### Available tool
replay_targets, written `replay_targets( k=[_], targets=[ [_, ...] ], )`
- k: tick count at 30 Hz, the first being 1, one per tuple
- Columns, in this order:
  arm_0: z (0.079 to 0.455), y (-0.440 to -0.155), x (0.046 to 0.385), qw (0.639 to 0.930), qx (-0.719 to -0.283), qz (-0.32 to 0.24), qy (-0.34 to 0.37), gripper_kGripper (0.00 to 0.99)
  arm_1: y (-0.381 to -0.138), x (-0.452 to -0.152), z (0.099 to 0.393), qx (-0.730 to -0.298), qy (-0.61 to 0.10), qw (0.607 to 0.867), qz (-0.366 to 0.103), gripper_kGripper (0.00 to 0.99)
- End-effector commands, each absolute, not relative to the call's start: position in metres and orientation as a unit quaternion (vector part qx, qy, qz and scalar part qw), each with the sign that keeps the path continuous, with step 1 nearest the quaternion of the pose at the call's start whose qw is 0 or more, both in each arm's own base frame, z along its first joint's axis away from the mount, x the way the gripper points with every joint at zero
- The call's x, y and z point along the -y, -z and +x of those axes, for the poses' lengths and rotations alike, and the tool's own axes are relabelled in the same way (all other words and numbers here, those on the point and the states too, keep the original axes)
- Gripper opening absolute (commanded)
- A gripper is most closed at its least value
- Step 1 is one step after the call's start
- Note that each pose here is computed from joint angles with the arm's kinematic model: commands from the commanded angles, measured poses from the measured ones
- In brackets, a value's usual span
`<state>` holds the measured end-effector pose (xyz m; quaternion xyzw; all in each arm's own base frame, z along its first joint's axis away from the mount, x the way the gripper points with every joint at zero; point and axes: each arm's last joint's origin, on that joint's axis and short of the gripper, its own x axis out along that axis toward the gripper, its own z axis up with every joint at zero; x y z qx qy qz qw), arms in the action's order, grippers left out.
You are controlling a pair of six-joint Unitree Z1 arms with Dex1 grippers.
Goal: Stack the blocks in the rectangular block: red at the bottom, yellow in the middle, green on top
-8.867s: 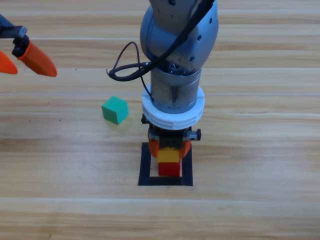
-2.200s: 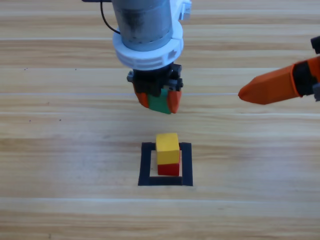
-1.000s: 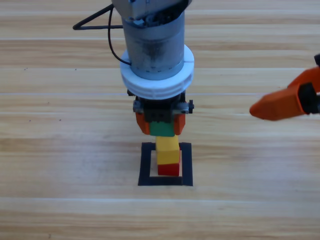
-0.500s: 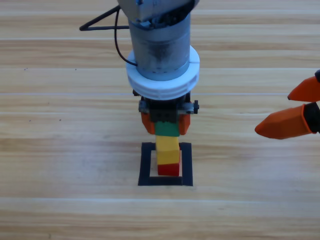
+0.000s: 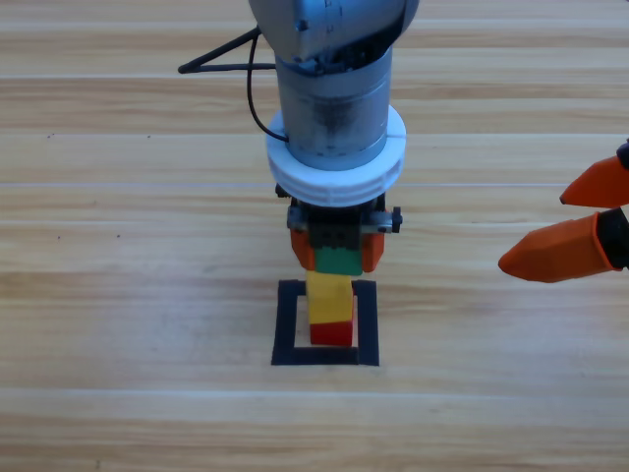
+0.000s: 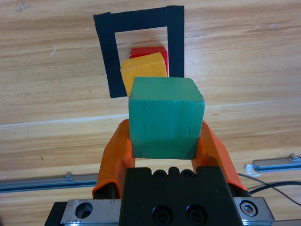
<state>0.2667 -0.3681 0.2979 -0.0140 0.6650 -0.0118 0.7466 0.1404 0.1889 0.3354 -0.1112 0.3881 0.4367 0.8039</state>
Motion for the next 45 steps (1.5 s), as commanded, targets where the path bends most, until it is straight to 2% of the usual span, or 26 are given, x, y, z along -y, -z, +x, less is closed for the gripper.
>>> replay_targets(
  k=[1, 45],
  targets=[
    [0.266, -0.275, 0.380, 0.740, -0.672, 0.016, 0.006, 0.000, -0.326, -0.181, 0.137, -0.408, -0.437, 0.793, -0.117, 0.989],
    [0.273, -0.259, 0.375, 0.731, -0.682, 0.008, -0.029, 0.000, -0.326, -0.179, 0.135, -0.406, -0.440, 0.792, -0.117, 0.989]
  ],
)
